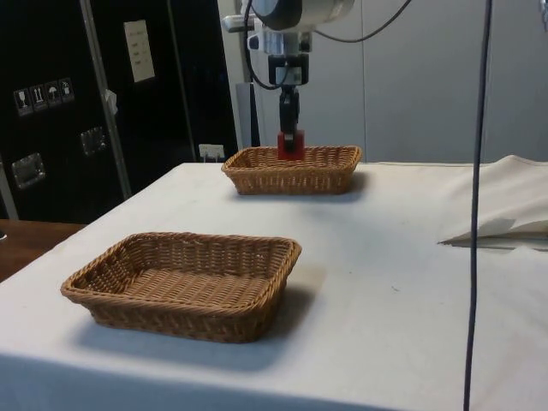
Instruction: Pick up the red cube and place it into the right basket.
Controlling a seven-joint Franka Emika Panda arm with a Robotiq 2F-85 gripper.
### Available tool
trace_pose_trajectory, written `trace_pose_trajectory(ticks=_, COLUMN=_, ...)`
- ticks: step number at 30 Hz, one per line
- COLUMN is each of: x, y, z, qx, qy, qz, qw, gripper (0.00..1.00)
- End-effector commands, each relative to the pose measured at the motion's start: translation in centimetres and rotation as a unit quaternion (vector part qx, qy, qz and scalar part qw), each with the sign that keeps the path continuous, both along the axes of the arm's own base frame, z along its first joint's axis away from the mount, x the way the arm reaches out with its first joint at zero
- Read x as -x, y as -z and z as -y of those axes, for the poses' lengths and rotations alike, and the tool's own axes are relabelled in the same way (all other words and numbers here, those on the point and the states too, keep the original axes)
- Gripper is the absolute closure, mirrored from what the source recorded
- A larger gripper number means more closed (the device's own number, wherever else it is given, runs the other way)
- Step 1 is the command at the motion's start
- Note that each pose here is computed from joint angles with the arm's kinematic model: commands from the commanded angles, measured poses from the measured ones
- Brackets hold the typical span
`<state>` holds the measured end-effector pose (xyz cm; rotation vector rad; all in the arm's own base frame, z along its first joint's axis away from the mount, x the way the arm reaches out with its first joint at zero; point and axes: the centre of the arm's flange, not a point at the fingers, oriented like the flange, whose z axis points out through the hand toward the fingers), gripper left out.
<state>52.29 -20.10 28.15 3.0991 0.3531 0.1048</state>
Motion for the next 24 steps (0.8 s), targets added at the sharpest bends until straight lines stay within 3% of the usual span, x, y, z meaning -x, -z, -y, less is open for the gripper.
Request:
trace_pose_trajectory(ticks=1, x=-0.1, y=0.0, z=0.3, qx=-0.005, qy=-0.001, qz=0.0, qw=0.99999, gripper=0.97)
trace_pose_trajectory(ticks=4, x=-0.1, y=0.2, z=0.6, qx=0.001, qy=0.0, qz=0.0, qw=1.0, gripper=0.97)
trace_pose_trajectory(ticks=7, x=-0.3, y=0.6, z=2.3, qx=-0.002, qy=0.003, qz=-0.001, qw=0.99999, gripper=0.97)
trace_pose_trajectory(ticks=24, x=-1.3, y=1.3, z=7.0, qx=0.01, qy=0.018, qz=-0.009, qw=0.99975, gripper=0.97)
